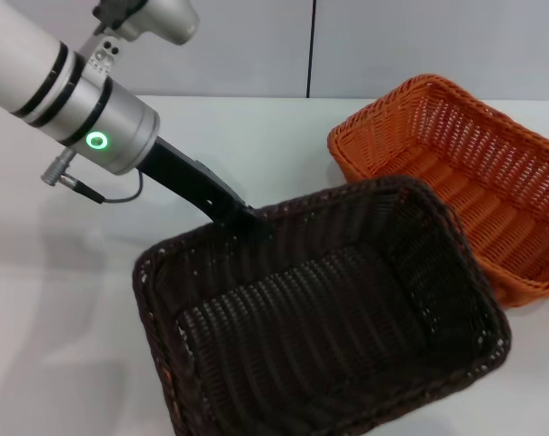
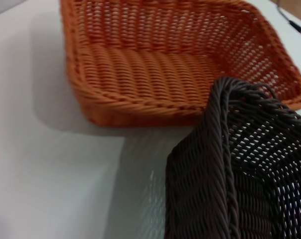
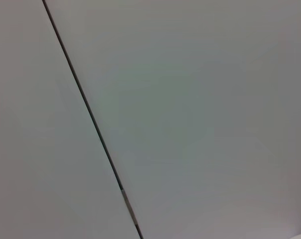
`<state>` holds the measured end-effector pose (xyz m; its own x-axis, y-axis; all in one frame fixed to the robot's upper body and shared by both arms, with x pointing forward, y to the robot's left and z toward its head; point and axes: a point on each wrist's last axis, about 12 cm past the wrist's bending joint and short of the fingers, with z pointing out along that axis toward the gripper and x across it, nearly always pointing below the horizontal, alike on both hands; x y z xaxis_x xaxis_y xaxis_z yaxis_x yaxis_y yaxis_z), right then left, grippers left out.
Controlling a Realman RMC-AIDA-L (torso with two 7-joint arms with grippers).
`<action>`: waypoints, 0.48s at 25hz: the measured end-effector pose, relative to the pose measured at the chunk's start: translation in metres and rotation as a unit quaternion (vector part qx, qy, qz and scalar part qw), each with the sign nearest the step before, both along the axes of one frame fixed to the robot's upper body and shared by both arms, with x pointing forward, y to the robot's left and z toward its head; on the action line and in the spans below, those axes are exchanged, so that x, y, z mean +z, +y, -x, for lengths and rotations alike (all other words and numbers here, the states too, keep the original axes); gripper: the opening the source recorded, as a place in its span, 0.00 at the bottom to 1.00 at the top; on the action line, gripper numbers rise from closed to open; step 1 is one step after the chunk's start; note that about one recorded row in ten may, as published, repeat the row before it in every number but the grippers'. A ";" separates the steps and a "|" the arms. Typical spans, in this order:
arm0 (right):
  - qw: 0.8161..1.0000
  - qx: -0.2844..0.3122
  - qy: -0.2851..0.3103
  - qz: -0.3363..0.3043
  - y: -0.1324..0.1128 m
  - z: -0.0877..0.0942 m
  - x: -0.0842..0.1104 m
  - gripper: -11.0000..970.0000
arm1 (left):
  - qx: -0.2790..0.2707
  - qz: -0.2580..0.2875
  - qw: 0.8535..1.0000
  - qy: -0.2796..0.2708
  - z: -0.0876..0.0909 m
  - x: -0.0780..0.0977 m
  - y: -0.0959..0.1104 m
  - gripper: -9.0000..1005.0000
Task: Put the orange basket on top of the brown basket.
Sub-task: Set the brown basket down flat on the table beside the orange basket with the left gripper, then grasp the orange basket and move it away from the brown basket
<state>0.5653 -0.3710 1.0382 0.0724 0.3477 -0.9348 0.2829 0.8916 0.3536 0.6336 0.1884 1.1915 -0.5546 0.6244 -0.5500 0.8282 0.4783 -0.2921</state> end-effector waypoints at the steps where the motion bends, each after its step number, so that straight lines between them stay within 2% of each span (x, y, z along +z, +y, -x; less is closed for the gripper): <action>1: 1.000 0.000 0.000 0.000 0.000 0.000 0.000 0.75 | 0.004 0.000 1.000 -0.002 0.000 0.001 0.001 0.21; 9: 1.000 0.004 0.003 0.003 0.000 0.002 -0.001 0.75 | 0.041 0.021 0.999 -0.029 -0.005 0.004 0.014 0.32; 12: 0.999 0.043 -0.002 0.009 0.002 -0.003 0.004 0.75 | 0.049 0.027 0.998 -0.038 -0.007 0.004 0.018 0.40</action>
<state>0.5679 -0.3689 1.0418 0.0469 0.3361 -0.9407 0.2042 0.9186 0.3384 0.6410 0.2061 1.1958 -0.5659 0.5383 -0.6245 0.7997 0.5428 -0.2568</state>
